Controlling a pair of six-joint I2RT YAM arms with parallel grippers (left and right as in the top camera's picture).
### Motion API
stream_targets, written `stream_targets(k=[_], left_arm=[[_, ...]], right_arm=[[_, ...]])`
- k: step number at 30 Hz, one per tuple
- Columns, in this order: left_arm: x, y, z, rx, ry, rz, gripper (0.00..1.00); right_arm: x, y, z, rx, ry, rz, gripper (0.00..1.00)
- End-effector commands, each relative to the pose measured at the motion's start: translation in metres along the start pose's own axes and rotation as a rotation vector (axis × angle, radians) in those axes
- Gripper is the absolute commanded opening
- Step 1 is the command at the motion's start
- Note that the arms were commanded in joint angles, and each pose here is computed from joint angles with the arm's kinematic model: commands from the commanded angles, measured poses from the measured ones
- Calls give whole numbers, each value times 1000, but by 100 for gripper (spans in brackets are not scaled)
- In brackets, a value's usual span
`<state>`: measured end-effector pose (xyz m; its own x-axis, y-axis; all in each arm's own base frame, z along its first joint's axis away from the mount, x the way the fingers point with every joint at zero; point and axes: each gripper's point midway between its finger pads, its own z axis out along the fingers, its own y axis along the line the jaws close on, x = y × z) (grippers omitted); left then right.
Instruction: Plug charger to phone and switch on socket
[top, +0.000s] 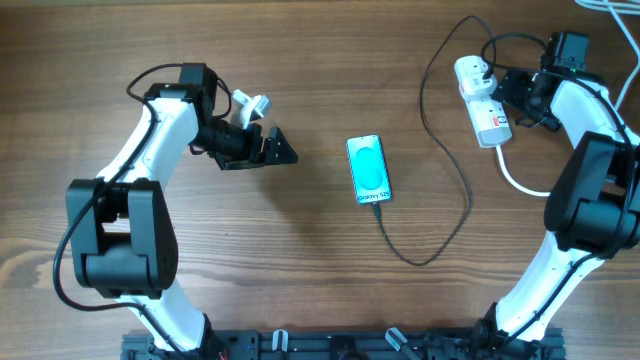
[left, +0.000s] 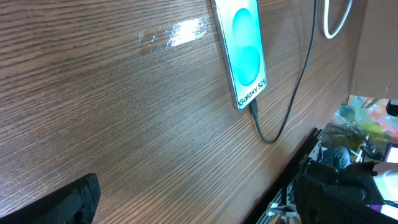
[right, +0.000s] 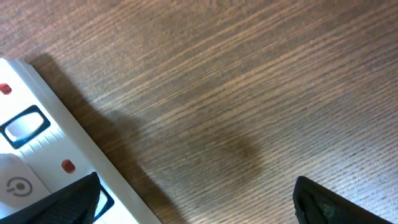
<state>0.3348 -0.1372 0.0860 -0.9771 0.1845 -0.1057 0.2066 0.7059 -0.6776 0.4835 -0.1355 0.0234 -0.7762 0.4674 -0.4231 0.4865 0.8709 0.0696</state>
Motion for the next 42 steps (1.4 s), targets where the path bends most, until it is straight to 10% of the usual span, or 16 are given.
stream_targets(k=[1, 42], left_arm=[[2, 3, 2, 3, 8, -4, 100], [2, 3, 2, 3, 8, -4, 100]], right_arm=[[9, 2, 9, -9, 25, 5, 100], [42, 17, 15, -119, 128, 6, 100]])
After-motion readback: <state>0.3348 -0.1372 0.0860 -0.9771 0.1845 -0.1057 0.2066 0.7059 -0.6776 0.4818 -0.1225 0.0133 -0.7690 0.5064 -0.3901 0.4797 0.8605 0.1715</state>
